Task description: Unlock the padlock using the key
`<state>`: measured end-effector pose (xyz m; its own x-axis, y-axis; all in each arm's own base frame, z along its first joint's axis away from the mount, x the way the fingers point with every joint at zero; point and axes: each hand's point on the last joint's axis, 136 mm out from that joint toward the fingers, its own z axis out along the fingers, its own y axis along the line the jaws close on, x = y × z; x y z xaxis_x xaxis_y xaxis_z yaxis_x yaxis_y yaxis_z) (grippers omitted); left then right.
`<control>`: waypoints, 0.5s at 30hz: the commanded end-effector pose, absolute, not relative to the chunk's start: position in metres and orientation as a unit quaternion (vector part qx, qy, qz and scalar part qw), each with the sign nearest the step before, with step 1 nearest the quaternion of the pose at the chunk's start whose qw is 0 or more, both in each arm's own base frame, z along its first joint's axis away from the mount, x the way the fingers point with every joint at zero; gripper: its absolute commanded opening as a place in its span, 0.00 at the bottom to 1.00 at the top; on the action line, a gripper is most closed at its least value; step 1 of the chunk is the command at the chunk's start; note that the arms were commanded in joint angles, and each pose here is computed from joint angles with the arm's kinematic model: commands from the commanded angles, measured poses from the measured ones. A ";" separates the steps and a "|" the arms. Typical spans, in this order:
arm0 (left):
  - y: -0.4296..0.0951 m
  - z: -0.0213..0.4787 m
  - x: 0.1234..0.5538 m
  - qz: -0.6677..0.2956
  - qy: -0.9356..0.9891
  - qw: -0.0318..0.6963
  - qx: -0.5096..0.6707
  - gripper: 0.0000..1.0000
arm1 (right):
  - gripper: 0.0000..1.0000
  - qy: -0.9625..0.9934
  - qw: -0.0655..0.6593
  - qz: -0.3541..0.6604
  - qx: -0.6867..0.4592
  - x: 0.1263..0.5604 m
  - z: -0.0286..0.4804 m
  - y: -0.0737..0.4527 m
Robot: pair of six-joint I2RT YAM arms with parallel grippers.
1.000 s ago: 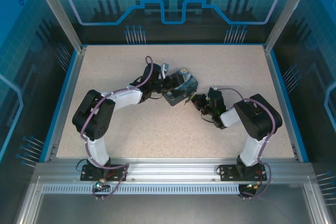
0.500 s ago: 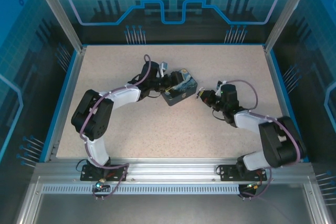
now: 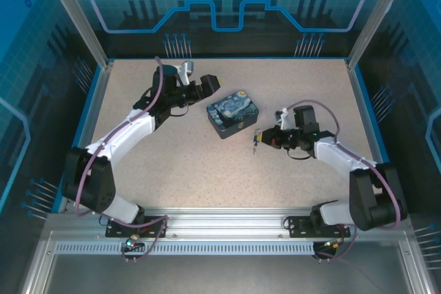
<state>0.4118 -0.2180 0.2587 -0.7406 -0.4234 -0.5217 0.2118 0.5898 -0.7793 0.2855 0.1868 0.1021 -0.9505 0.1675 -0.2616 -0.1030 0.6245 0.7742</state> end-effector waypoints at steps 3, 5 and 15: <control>-0.203 0.231 0.396 -0.414 0.844 0.333 -0.071 0.98 | 0.03 0.893 0.068 0.446 -0.006 0.264 0.068 0.215; -0.201 0.229 0.394 -0.412 0.845 0.332 -0.074 0.99 | 0.03 0.897 0.052 0.438 -0.001 0.263 0.057 0.216; -0.197 0.219 0.394 -0.401 0.851 0.330 -0.080 0.99 | 0.06 0.925 0.037 0.376 0.033 0.271 0.023 0.200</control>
